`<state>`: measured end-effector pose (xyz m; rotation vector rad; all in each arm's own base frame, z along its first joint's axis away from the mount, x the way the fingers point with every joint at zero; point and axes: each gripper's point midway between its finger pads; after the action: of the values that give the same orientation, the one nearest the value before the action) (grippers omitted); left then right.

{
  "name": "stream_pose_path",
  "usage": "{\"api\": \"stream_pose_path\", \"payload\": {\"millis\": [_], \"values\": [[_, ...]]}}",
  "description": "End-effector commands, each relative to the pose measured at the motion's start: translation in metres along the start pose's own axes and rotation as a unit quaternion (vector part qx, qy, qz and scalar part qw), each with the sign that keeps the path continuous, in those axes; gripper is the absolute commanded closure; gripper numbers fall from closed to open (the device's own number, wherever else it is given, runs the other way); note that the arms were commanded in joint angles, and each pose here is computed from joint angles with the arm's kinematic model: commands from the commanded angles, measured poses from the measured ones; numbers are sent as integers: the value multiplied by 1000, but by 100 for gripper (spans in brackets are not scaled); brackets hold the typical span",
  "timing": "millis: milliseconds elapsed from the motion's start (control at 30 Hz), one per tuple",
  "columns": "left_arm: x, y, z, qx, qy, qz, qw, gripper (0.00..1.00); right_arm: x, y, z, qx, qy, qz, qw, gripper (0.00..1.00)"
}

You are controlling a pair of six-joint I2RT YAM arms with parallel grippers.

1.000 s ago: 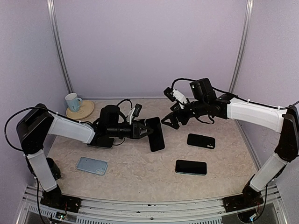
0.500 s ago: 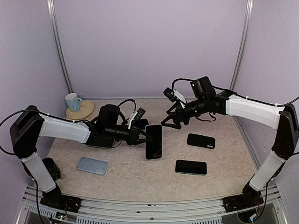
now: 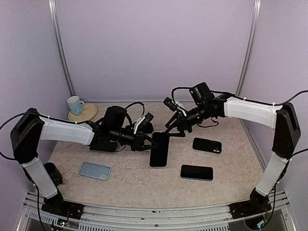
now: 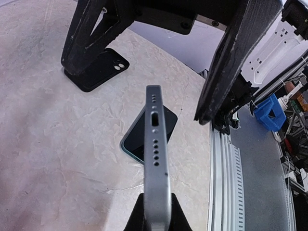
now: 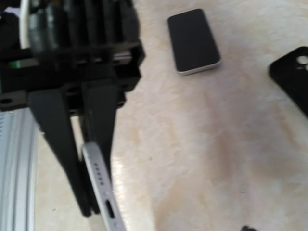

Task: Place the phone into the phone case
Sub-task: Pass from the left arm to the right

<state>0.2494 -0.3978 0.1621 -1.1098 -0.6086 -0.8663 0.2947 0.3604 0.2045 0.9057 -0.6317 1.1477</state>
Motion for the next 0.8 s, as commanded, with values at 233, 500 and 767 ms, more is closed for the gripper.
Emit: {"api": "stream_pose_path", "payload": {"millis": [233, 500, 767], "values": [[24, -21, 1, -41, -13, -46, 998, 100, -5, 27, -10, 90, 4, 4, 996, 39], [27, -22, 1, -44, -14, -49, 998, 100, -5, 35, -13, 117, 1, 3, 993, 71], [32, -22, 3, -47, -23, -46, 998, 98, -3, 43, -12, 136, 0, -1, 991, 100]]}}
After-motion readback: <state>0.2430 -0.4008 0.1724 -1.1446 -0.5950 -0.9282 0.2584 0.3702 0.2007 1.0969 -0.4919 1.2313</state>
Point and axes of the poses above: each gripper's point midway between its finger pads, its own z axis back along the fingers, its own y axis along the line the jaws close on, x = y × z, and after that the axes turned 1 degree about z, right-handed
